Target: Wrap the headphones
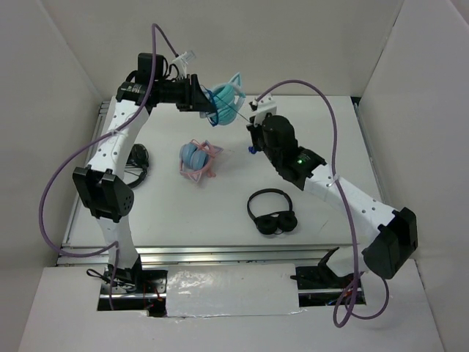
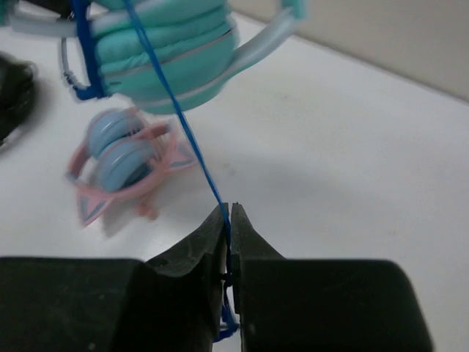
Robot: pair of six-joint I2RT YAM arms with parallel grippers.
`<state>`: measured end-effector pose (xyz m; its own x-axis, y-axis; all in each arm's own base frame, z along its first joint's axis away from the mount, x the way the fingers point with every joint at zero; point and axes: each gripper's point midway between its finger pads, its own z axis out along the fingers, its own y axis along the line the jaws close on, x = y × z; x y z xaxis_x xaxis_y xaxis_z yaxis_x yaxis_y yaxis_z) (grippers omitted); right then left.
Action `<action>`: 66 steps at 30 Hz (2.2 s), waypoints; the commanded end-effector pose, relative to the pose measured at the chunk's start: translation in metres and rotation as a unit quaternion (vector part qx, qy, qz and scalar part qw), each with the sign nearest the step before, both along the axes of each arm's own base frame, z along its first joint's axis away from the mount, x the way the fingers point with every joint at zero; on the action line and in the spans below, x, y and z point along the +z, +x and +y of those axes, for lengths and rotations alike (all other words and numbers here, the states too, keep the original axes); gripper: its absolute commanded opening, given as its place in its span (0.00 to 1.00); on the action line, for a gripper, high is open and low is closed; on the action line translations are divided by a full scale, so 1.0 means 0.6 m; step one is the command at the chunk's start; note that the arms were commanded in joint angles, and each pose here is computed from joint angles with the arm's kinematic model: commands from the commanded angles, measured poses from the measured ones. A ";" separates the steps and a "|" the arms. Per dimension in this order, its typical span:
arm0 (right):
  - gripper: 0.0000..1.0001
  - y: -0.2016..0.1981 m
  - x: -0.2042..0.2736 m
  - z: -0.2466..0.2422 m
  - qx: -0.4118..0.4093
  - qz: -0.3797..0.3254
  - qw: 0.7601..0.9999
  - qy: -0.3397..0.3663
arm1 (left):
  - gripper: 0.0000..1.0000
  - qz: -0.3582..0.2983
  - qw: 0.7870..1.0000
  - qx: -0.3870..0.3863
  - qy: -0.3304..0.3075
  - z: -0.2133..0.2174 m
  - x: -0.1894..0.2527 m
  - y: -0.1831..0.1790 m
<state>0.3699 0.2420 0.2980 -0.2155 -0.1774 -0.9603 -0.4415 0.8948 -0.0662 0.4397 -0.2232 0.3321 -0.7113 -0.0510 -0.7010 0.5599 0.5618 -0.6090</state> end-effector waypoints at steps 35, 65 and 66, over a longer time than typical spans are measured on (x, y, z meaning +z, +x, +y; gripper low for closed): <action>0.00 0.045 -0.002 0.015 0.192 -0.180 0.908 0.327 | 0.00 -0.077 0.949 -0.246 -0.182 -0.114 0.213 -0.221; 0.00 0.063 0.252 -0.196 0.490 -0.207 0.846 0.014 | 0.00 -0.151 0.940 -0.300 0.054 -0.272 0.046 -0.319; 0.00 0.058 0.262 -0.194 0.494 -0.204 0.845 0.007 | 0.00 -0.150 0.939 -0.305 0.061 -0.278 0.039 -0.327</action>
